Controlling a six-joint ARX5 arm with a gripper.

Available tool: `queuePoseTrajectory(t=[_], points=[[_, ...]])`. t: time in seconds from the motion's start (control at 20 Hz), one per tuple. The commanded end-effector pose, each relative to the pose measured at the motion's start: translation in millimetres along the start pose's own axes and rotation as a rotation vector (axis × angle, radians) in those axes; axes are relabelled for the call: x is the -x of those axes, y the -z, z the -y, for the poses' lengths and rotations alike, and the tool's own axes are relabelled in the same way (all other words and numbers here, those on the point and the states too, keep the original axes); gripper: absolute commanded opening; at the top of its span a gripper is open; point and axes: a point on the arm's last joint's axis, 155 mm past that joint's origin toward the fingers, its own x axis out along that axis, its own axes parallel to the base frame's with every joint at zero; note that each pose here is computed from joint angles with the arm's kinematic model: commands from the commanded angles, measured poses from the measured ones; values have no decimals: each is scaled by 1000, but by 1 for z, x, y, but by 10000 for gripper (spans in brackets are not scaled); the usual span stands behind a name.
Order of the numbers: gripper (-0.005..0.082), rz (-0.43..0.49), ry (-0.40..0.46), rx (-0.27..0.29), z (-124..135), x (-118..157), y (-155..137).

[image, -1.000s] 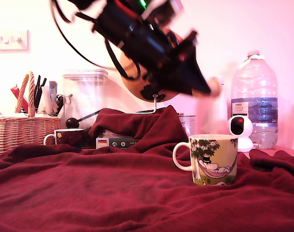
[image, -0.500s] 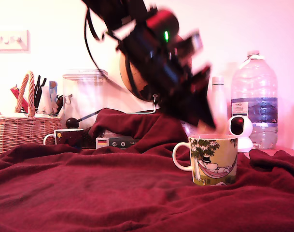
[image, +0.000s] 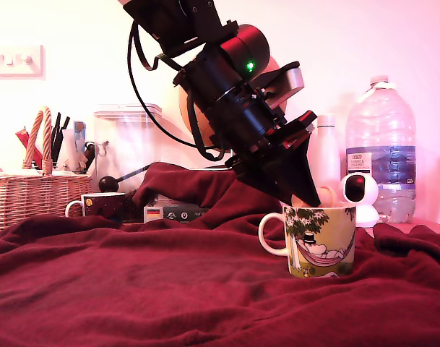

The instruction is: Pick up the coffee capsules on the table and drop them inside the coffee cup

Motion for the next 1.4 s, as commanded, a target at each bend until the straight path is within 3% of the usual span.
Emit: queuePoseTrajectory(t=[0.0, 0.05, 0.1, 0.2, 0.25, 0.5, 0.65, 0.9, 0.95, 1.35], points=[[146, -5, 7, -11, 2, -6, 2], [165, 0, 6, -12, 2, -6, 0], [252, 4, 6, -14, 2, -6, 0], [546, 10, 1, -9, 1, -4, -4], [607, 11, 1, -10, 1, -3, -6], [600, 10, 3, -11, 3, 5, -15], [494, -5, 8, -13, 5, 13, -16], [60, 16, 17, -16, 9, 30, -25], [11, 26, 11, -8, 7, 35, -27], [-22, 89, -45, 18, -16, 80, -41]])
